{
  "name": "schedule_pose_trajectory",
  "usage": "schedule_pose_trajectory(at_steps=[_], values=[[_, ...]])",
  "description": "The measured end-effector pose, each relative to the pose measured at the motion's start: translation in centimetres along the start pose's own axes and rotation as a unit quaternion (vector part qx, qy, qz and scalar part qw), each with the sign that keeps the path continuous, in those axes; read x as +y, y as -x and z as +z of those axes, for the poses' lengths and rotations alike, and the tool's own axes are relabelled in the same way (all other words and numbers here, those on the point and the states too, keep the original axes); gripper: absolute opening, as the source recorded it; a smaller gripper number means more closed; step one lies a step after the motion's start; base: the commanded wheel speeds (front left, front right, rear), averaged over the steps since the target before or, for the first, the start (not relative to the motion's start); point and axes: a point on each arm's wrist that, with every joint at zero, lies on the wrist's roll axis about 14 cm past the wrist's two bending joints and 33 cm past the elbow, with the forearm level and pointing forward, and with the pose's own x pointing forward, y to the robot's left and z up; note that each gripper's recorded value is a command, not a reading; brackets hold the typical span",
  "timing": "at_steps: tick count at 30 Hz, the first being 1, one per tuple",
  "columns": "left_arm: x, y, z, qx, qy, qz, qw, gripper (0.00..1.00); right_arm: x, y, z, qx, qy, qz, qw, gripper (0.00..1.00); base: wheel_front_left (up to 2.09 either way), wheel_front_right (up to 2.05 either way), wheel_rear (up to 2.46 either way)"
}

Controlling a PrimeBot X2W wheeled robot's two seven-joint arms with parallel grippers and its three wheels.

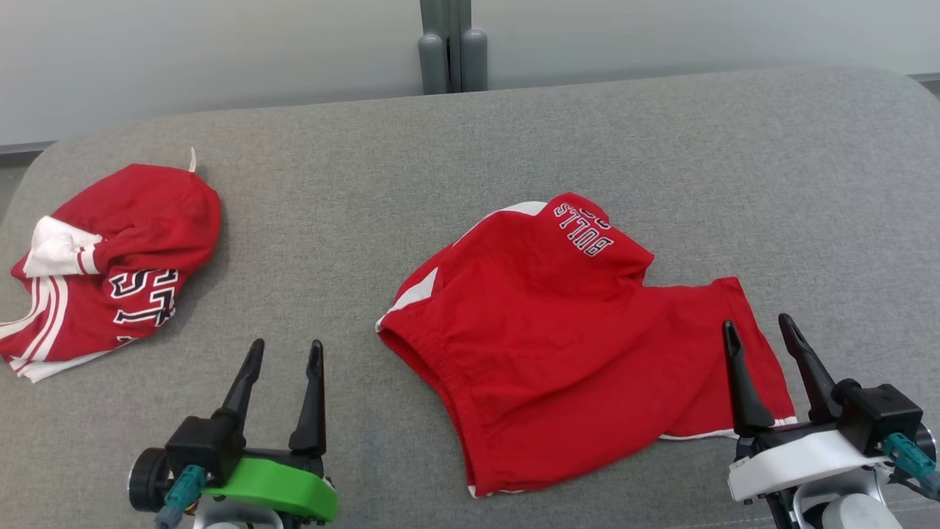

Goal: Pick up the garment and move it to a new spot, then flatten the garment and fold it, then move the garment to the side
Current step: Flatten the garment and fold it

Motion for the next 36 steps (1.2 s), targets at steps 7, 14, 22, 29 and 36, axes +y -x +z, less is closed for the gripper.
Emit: schedule_pose_trajectory(at_steps=[7, 14, 22, 29, 36], values=[[-4.6, 1.3, -3.6, 0.06, 0.01, -0.075, 0.995, 1.0, 0.9, 0.0, 0.0, -0.001, 0.0, 0.009, 1.0, 1.0, 0.0, 0.0, 0.0], [-9.1, 3.3, -7.5, 0.128, 0.023, -0.153, 0.98, 1.0, 0.9, 0.2, -0.1, 0.001, 0.003, 0.01, 1.0, 1.0, 0.0, 0.0, 0.0], [-13.2, 5.6, -10.9, 0.194, 0.033, -0.224, 0.954, 1.0, 0.4, 0.7, -0.3, 0.006, 0.006, 0.003, 1.0, 1.0, 0.0, 0.0, 0.0], [-14.9, 6.1, -12.3, 0.225, 0.043, -0.253, 0.94, 0.04, -0.4, 1.0, -0.3, 0.007, 0.01, -0.006, 1.0, 1.0, 0.0, 0.0, 0.0], [-13.1, 2.2, -9.0, 0.164, 0.052, -0.218, 0.961, 0.0, -0.7, 0.8, -0.2, 0.006, 0.011, -0.009, 1.0, 1.0, 0.0, 0.0, 0.0]])
